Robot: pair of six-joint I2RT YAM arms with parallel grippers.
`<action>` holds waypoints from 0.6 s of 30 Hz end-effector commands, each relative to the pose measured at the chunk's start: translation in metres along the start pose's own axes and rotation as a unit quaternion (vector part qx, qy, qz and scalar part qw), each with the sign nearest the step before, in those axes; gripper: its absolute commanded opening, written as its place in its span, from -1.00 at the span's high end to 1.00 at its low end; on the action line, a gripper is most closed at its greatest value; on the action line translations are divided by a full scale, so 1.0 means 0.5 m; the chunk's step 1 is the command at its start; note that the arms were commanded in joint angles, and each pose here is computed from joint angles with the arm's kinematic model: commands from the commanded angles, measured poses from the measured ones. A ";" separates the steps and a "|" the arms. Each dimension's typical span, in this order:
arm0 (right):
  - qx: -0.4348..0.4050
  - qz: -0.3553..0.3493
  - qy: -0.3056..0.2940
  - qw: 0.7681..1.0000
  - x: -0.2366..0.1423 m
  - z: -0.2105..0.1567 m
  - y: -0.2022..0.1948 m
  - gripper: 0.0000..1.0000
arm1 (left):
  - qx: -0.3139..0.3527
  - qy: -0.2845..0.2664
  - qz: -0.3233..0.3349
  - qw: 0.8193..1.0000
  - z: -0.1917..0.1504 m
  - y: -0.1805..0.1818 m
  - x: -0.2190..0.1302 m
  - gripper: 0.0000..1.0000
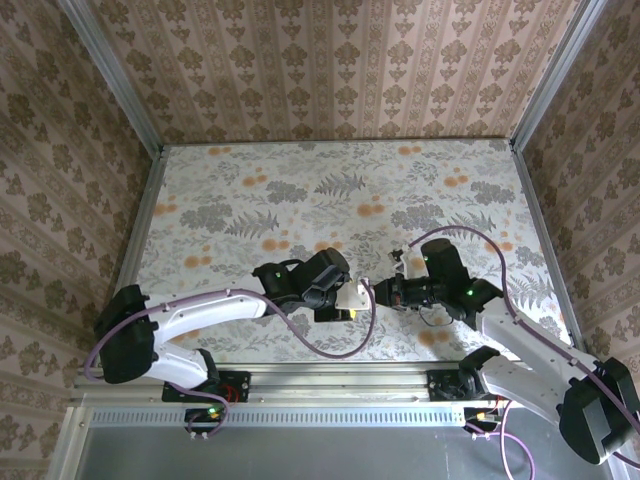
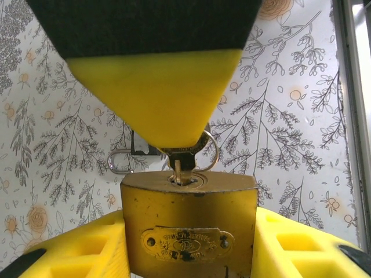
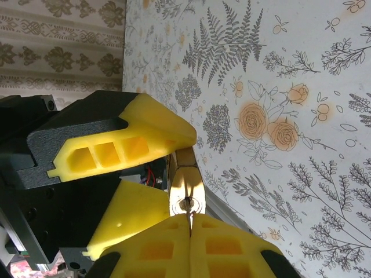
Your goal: Unlock with the key
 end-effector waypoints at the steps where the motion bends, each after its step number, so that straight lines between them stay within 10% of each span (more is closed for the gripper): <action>1: -0.009 0.025 0.003 1.000 0.010 0.000 0.012 1.00 | 0.017 -0.087 0.034 0.995 0.089 0.035 -0.026 0.84; 9: 0.021 0.037 -0.008 0.999 0.018 -0.006 -0.009 1.00 | 0.019 -0.123 0.042 0.991 0.114 0.035 -0.038 0.83; 18: 0.210 0.092 -0.048 0.972 0.004 0.038 0.004 1.00 | 0.104 -0.023 0.180 0.978 0.056 0.043 0.010 0.85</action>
Point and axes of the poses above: each hand's point on the last joint's axis, 136 mm out from that joint toward the fingers, its own x axis out along the fingers, its own y axis along the line the jaws close on, z = x × y, the point moved 6 cm from there along -x, back along the fingers, and after that the axes turned 3 degrees about x, right-handed, at the moved point
